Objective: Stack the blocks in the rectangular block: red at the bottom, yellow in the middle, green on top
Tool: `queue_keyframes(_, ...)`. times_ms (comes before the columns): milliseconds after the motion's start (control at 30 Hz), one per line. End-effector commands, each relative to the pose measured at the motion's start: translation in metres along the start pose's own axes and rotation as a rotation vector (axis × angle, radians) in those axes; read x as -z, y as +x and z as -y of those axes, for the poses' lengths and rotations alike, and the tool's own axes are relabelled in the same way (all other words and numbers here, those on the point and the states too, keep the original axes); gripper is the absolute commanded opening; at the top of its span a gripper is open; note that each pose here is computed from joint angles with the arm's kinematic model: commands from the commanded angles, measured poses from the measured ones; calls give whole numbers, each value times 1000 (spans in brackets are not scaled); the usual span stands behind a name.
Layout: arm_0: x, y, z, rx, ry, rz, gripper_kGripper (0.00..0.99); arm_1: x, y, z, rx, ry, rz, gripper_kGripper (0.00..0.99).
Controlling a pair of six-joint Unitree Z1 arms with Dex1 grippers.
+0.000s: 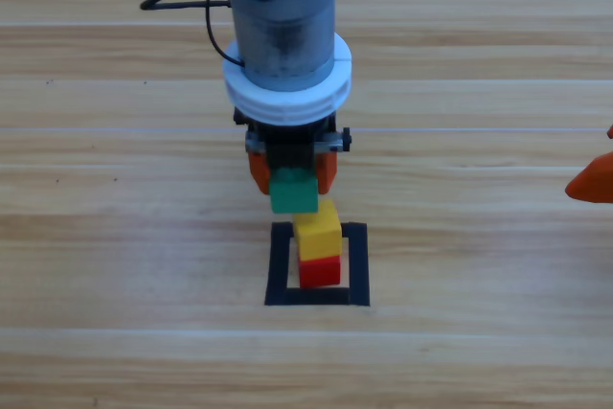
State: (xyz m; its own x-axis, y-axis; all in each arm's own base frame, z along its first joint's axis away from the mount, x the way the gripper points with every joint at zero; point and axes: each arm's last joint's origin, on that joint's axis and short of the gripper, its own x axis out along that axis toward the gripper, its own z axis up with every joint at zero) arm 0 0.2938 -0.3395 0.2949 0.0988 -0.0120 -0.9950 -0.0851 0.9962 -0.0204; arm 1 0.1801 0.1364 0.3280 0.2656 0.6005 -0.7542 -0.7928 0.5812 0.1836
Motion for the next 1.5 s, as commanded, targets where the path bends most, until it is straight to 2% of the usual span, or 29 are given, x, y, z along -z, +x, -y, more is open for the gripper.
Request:
queue_keyframes(33, 9, 23, 19, -30, 37, -35, 0, 6, 16, 11, -14, 37, -46, 983)
queue_keyframes(1500, 9, 39, 32, -41, 64, -42, 0, 5, 23, 14, -23, 37, -66, 983)
